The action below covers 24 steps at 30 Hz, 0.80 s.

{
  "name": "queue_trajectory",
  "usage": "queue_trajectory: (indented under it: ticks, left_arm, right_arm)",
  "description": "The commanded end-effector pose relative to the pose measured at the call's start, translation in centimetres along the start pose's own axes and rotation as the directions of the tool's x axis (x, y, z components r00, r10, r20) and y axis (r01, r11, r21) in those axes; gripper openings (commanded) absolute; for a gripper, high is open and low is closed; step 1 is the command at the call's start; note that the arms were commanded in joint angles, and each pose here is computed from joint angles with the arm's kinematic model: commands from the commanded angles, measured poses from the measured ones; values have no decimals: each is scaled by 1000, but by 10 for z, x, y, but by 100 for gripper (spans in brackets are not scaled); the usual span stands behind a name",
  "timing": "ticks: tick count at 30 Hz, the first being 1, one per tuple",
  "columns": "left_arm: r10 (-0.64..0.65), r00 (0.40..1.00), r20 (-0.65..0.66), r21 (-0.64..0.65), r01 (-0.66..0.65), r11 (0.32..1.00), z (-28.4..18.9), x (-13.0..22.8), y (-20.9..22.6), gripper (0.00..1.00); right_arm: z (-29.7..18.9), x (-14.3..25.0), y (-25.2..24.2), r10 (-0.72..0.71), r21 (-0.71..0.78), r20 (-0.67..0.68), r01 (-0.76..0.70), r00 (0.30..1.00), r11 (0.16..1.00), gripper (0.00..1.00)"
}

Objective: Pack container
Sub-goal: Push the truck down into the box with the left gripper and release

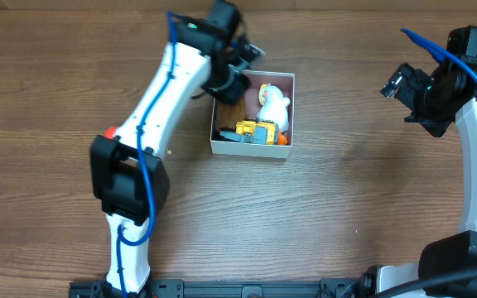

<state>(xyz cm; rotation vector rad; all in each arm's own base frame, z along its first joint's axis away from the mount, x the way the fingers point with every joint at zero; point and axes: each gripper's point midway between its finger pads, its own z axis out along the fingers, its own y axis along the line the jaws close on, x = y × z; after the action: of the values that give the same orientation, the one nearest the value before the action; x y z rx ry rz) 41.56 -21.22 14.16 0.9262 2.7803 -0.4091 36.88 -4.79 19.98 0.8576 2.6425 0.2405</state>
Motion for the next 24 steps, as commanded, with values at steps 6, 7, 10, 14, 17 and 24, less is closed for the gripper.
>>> queue_trajectory:
  ticks: [6, 7, 10, 14, 17, 24]
  left_arm:
    - [213, 976, 32, 74, -215, 974, -2, -9, -72, 9]
    - [238, 971, 35, 60, -240, 969, 1, -11, -79, 10]
    - [279, 959, 41, 47, -281, 959, 12, -18, -95, 13]
    - [258, 966, 26, 56, -259, 964, 36, -22, -95, 13]
    - [239, 971, -3, 59, -238, 969, 59, -22, -86, 10]
    - [195, 969, -150, 72, -186, 980, 114, 3, -71, 4]
  right_arm:
    - [-3, -5, 4, -5, -13, 14, 5, 1000, 1000, 100]
    - [-3, -5, 4, -5, -13, 14, 5, 1000, 1000, 100]
    - [-3, -4, 3, -5, -12, 12, 5, 1000, 1000, 100]
    - [-3, -4, 3, -4, -12, 11, 5, 1000, 1000, 100]
    - [-3, -4, 3, -4, -11, 11, 5, 1000, 1000, 100]
    - [-3, -4, 3, -4, -11, 11, 5, 1000, 1000, 100]
